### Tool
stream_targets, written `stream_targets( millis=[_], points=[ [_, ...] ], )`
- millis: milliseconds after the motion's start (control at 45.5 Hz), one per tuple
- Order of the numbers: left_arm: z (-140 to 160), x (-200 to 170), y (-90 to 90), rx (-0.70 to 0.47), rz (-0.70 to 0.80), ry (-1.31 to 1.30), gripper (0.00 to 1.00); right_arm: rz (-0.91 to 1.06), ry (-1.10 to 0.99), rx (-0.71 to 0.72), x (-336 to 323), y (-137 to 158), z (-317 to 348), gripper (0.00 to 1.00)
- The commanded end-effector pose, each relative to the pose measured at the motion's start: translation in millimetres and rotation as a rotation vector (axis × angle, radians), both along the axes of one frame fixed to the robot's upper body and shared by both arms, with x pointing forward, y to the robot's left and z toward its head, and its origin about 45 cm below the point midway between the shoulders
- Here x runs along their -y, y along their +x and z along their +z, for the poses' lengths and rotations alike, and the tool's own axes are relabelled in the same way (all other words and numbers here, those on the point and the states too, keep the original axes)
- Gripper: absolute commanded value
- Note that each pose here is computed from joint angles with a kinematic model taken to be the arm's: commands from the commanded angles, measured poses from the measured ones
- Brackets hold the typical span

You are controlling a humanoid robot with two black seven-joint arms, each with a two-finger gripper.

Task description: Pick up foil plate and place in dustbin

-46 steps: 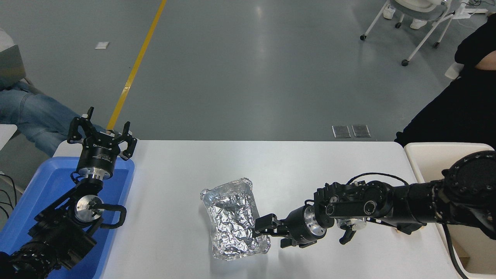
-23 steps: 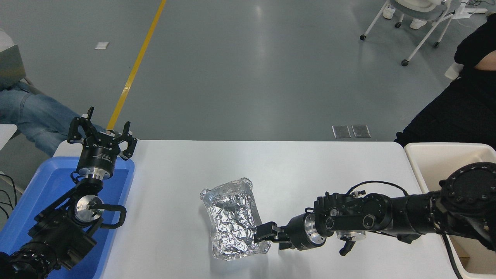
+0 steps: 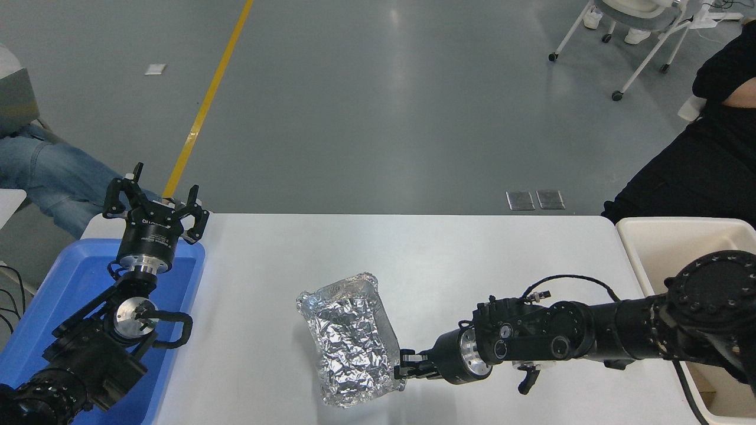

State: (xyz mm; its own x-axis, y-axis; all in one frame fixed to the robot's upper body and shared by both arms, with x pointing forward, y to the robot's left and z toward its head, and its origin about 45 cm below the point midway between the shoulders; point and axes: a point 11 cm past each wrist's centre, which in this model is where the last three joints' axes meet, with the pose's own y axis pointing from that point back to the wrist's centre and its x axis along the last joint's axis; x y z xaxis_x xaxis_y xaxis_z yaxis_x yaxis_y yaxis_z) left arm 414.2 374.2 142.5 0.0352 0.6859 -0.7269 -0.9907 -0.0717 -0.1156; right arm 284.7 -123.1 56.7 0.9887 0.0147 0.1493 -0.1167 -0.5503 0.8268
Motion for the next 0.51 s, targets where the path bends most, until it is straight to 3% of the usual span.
stream_targets(
  millis=[0, 242, 484],
  points=[
    [0, 0, 0.0, 0.0, 0.0, 0.0, 0.99, 0.015, -0.025, 0.074, 11, 28, 22, 0.0],
    [0, 0, 0.0, 0.0, 0.0, 0.0, 0.99, -0.01, -0.097, 0.19, 53, 86, 85, 0.0],
    [0, 0, 0.0, 0.0, 0.0, 0.0, 0.99, -0.055, -0.106, 0.266, 93, 125, 179, 0.0]
  ],
)
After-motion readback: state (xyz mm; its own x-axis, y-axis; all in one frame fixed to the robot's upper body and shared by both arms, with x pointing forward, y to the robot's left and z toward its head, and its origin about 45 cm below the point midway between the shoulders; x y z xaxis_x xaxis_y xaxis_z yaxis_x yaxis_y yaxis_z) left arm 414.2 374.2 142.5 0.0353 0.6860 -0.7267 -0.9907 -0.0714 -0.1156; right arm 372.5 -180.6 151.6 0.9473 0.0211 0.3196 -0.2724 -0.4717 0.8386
